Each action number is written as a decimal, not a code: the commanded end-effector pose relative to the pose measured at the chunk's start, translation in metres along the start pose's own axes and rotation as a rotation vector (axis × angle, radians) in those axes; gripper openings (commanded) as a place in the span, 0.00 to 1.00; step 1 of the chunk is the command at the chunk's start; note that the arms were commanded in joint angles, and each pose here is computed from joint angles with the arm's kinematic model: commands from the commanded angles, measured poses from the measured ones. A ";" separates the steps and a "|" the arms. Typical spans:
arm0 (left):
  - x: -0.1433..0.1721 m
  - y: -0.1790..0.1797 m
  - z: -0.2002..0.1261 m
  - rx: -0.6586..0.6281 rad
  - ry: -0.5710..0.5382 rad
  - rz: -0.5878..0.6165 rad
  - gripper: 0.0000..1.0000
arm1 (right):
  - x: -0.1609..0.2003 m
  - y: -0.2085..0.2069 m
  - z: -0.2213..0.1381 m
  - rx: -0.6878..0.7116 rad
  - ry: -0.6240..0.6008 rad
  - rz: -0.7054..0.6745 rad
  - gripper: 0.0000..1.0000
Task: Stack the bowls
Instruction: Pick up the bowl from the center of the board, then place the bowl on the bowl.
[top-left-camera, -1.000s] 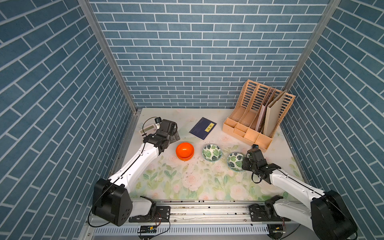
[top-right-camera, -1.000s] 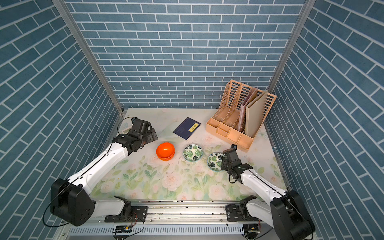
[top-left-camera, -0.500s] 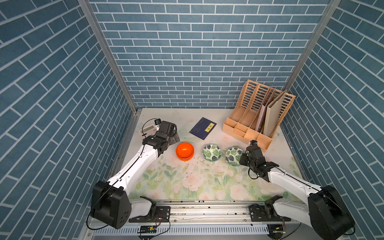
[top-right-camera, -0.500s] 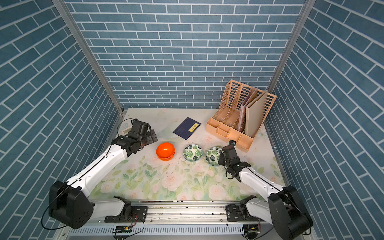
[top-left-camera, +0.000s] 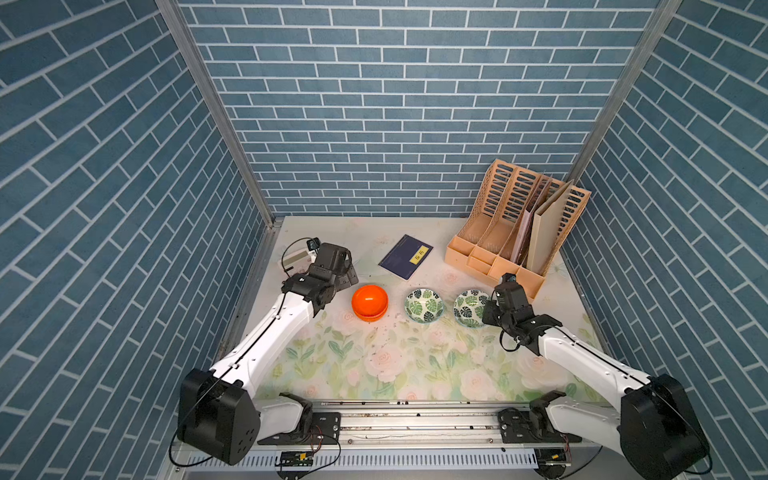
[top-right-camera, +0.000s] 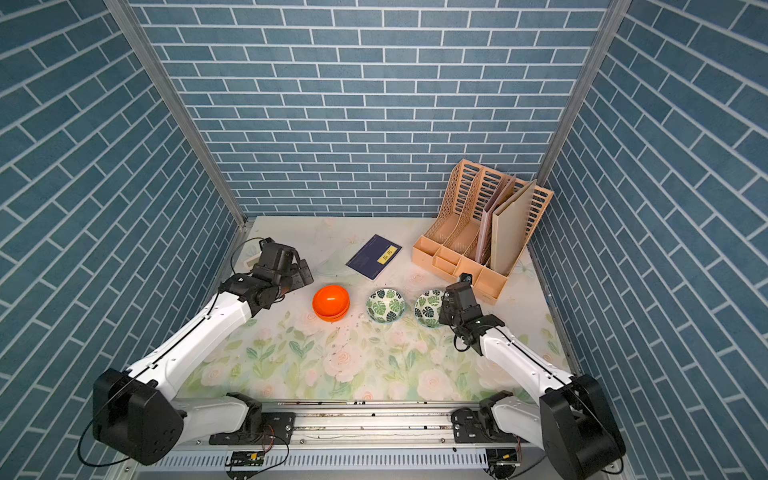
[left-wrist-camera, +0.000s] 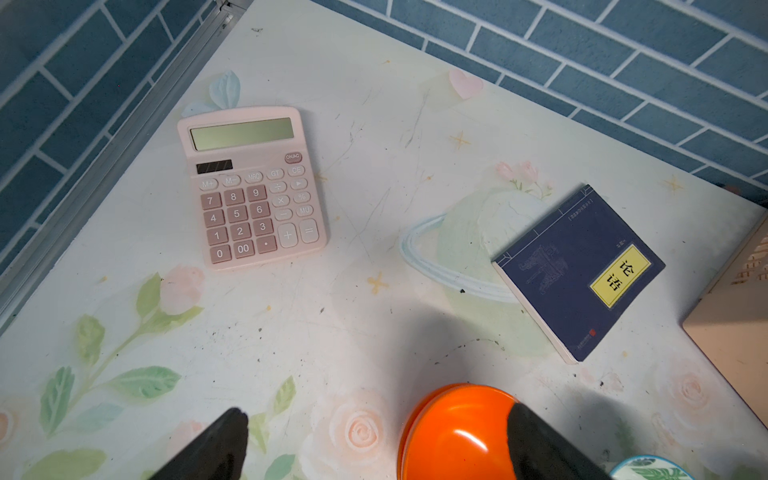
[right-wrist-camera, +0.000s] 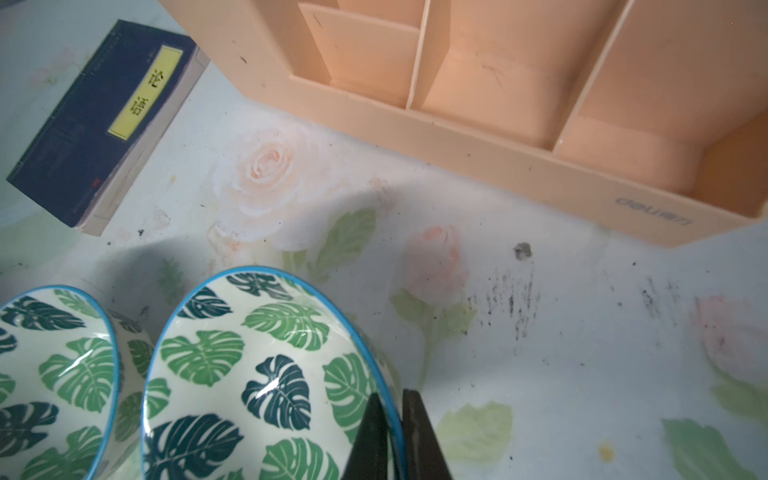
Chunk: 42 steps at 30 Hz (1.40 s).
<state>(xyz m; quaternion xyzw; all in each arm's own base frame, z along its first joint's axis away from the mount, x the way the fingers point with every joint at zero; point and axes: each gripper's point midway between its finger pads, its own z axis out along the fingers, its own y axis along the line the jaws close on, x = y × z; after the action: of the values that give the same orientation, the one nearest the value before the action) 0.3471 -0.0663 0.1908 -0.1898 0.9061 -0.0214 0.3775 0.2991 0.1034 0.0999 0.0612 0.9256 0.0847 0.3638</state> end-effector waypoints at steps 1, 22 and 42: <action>0.004 0.003 0.007 -0.012 0.019 0.012 1.00 | -0.024 0.007 -0.017 -0.033 -0.053 -0.016 0.00; 0.011 0.006 0.025 -0.051 0.043 0.021 1.00 | -0.045 0.136 -0.025 -0.460 -0.016 -0.122 0.00; 0.013 0.010 0.023 -0.056 0.042 0.015 1.00 | -0.015 0.173 0.027 -0.465 0.107 -0.196 0.00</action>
<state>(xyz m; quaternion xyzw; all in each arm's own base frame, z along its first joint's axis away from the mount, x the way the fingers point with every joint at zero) 0.3558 -0.0672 0.1666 -0.1894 0.9156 -0.0107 0.3545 0.3262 0.2550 0.1004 -0.1016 0.9206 0.2364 0.2938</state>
